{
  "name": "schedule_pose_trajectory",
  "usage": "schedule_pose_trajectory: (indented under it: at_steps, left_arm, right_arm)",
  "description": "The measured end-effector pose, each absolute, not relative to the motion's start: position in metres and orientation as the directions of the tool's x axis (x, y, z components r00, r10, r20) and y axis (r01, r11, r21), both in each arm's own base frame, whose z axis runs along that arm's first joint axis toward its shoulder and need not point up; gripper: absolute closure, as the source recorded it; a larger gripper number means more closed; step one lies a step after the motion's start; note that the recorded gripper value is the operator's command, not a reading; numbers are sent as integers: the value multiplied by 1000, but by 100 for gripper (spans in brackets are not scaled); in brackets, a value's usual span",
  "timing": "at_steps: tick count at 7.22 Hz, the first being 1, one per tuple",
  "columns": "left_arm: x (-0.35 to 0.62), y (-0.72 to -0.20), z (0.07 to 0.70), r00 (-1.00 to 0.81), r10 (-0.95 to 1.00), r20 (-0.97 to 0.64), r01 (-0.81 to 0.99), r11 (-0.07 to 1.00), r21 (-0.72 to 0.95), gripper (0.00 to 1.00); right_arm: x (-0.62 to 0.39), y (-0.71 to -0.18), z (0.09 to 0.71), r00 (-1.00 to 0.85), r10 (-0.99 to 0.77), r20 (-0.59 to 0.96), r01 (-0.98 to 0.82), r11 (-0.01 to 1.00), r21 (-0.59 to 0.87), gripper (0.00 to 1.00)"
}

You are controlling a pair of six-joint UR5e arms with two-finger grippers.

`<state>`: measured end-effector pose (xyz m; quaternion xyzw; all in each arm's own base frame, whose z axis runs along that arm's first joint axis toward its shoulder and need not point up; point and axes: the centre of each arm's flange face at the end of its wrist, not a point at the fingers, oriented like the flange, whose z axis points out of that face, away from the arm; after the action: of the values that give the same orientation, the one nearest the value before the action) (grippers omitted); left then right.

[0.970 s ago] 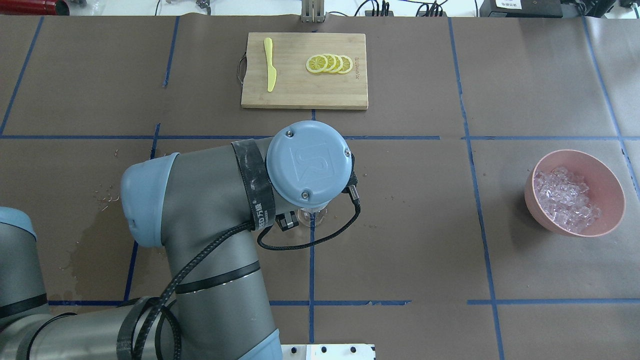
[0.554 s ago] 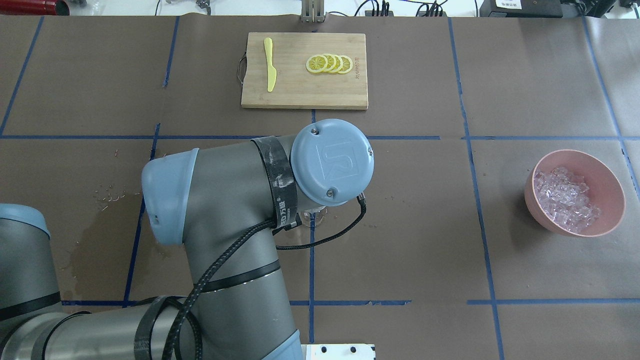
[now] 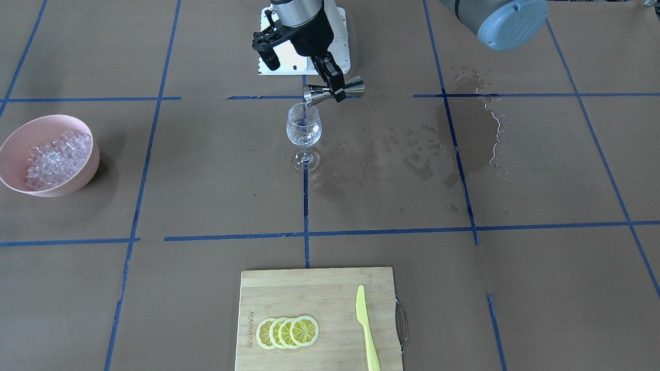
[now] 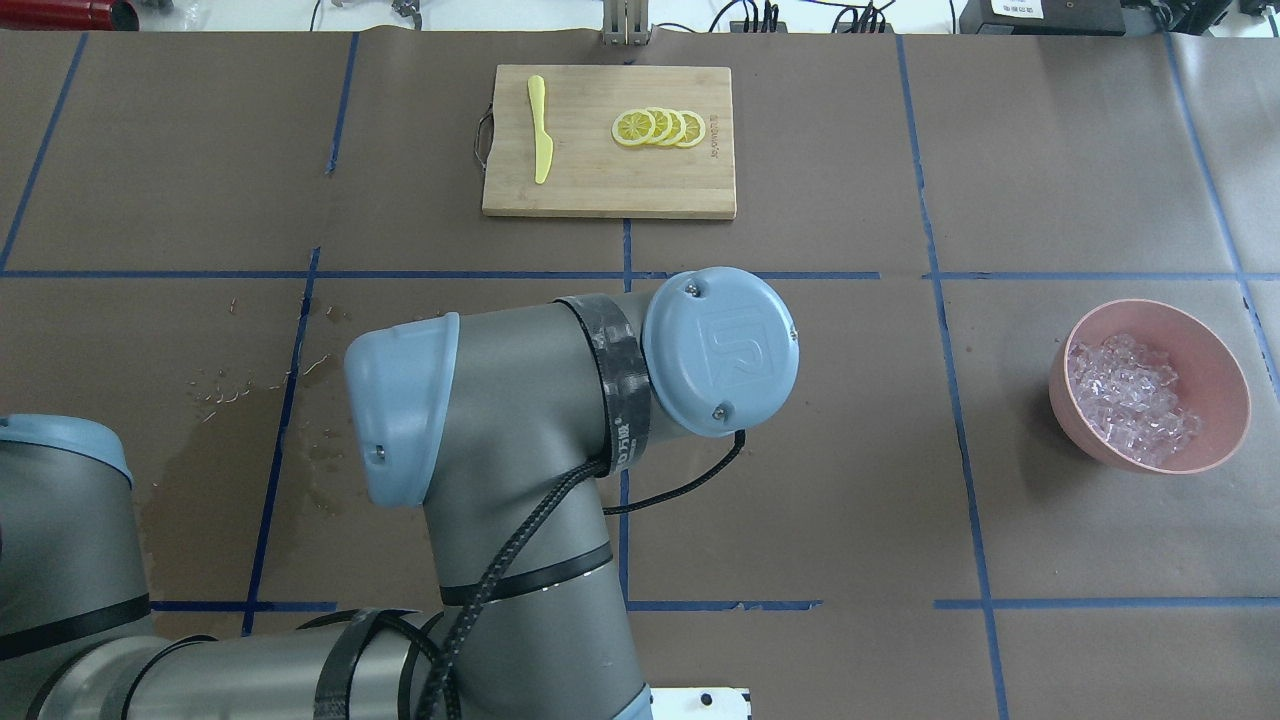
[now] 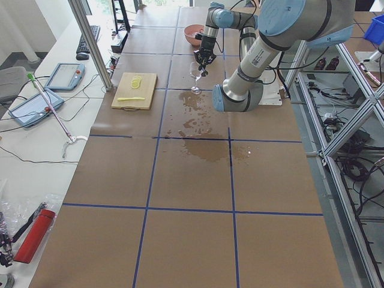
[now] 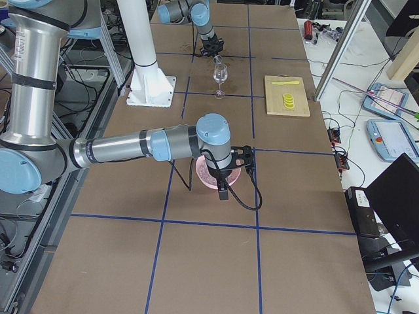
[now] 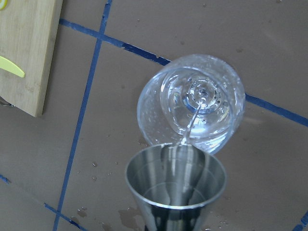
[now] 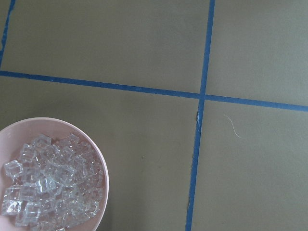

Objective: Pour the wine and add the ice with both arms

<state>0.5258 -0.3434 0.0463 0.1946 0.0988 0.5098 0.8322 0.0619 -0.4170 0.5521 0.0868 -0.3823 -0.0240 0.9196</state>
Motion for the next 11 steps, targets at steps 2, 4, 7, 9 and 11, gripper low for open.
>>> schedule_pose_trajectory:
  at_steps: [2, 4, 7, 9, 11]
  left_arm:
    - [535, -341, 41, 454, 890, 42, -824, 401, 399, 100]
    - [536, -342, 36, 454, 890, 43, -825, 401, 398, 100]
    - [511, -340, 27, 465, 884, 36, -797, 401, 452, 100]
    - [469, -348, 31, 496, 868, 28, -747, 410, 524, 100]
    - [414, -371, 43, 512, 857, 58, -686, 367, 628, 100]
  right_arm:
    - [62, -417, 553, 707, -109, 699, -22, 984, 176, 0]
    - [62, -417, 554, 707, -108, 699, -22, 984, 175, 0]
    - [62, -417, 553, 707, -109, 699, -22, 984, 176, 0]
    - [62, -417, 553, 706, -110, 700, -22, 984, 176, 0]
    - [62, -417, 553, 706, -110, 700, -22, 984, 176, 0]
